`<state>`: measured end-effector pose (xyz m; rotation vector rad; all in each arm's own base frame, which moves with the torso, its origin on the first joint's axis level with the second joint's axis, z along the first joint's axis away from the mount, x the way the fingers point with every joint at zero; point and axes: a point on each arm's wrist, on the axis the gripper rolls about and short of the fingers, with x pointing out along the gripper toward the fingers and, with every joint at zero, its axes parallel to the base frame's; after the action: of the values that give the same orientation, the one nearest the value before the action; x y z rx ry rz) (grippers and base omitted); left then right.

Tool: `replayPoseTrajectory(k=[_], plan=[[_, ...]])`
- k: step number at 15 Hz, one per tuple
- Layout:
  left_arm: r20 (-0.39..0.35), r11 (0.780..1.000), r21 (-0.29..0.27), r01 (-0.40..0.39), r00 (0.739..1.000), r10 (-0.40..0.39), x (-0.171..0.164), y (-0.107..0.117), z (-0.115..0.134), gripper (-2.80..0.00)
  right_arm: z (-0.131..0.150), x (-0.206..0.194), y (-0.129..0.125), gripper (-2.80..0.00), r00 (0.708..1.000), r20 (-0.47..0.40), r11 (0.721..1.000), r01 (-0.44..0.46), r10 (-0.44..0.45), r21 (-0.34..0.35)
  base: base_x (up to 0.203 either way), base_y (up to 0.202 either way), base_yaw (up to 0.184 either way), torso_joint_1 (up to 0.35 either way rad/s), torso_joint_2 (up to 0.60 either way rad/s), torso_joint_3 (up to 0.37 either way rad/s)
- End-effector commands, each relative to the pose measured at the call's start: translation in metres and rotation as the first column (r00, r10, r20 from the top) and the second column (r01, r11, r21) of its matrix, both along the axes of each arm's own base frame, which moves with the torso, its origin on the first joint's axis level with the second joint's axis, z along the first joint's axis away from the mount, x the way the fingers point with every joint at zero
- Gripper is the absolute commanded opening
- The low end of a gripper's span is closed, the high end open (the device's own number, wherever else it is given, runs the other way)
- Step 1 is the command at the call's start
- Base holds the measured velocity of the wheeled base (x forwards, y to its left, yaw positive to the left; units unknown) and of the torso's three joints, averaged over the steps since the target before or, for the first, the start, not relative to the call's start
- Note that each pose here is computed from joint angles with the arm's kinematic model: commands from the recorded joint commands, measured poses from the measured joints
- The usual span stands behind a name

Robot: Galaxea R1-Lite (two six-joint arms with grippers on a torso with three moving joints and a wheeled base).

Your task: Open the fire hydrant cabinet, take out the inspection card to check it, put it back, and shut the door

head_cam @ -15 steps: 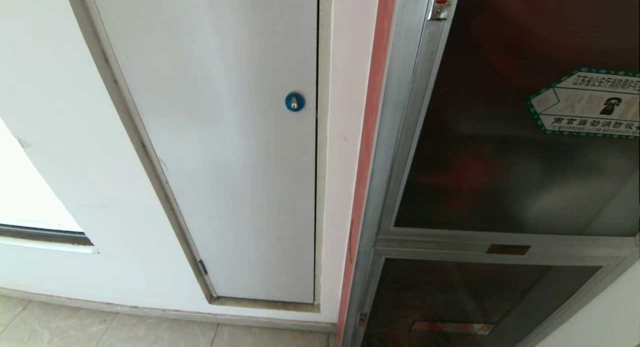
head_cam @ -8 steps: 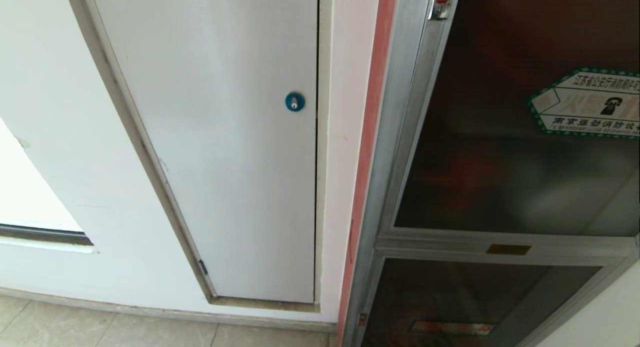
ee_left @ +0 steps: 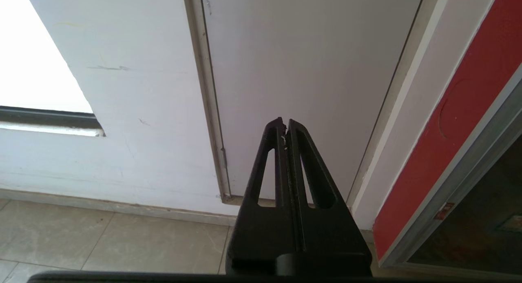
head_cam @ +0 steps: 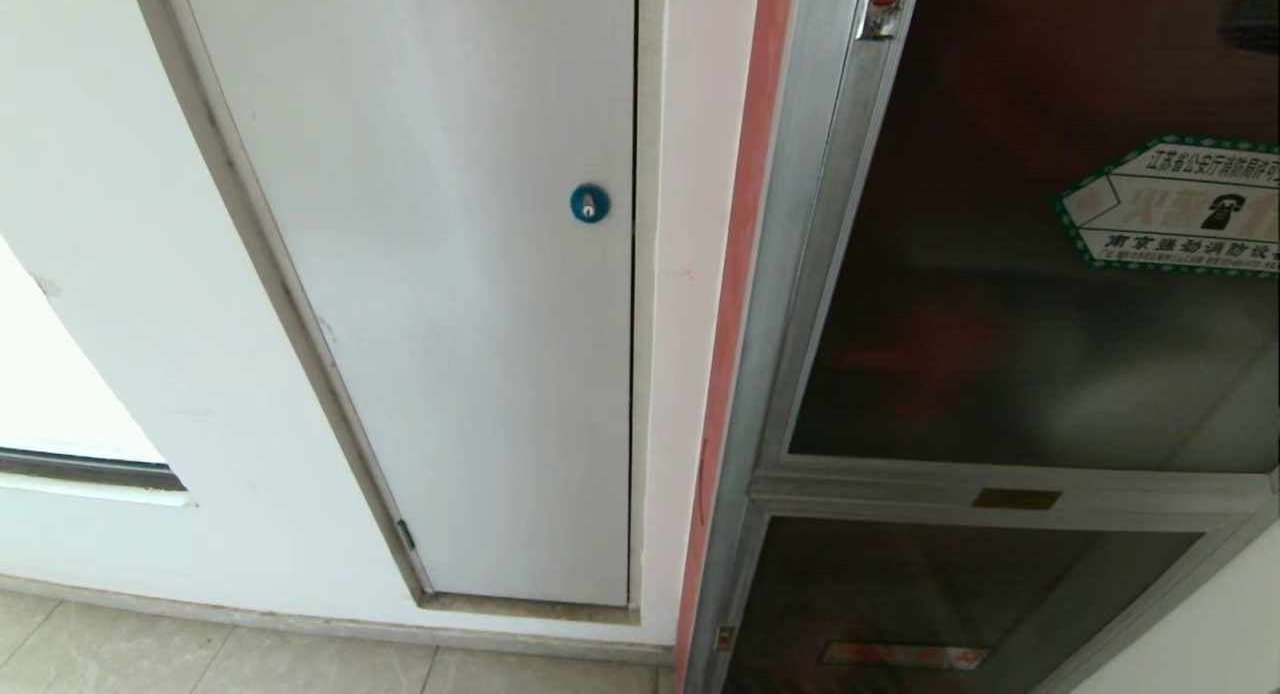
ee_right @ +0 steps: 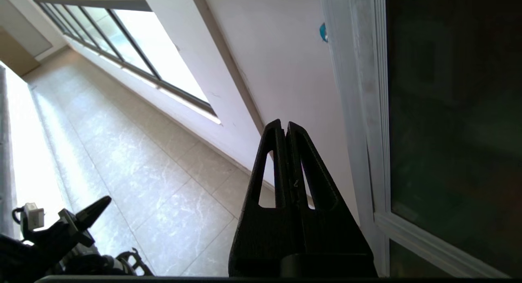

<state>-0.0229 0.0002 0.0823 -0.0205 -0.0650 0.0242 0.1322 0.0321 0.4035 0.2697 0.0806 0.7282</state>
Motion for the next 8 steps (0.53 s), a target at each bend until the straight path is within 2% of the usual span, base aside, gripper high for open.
replayPoseTrajectory(k=[1, 4, 8], plan=[[-0.019, 1.000, 0.000, -0.001, 1.000, 0.001, 0.002, 0.000, -0.005, -2.80, 0.002, 0.023, 0.007, -2.80, 0.999, -0.023, 1.000, -0.023, 0.023, -0.003, 0.000, 0.000, 0.000, 0.000, 0.00, 0.000], [-0.019, 1.000, -0.001, -0.001, 1.000, 0.001, 0.002, 0.000, -0.005, -2.80, 0.010, 0.041, 0.016, -2.80, 0.998, -0.013, 0.999, -0.054, 0.054, -0.002, 0.000, 0.000, 0.000, 0.000, 0.00, 0.000], [-0.019, 1.000, 0.000, -0.001, 1.000, 0.001, 0.002, 0.000, -0.005, -2.80, 0.006, 0.071, 0.032, -2.80, 0.995, -0.027, 0.995, -0.100, 0.100, -0.009, 0.000, 0.000, 0.000, 0.000, 0.00, 0.000]])
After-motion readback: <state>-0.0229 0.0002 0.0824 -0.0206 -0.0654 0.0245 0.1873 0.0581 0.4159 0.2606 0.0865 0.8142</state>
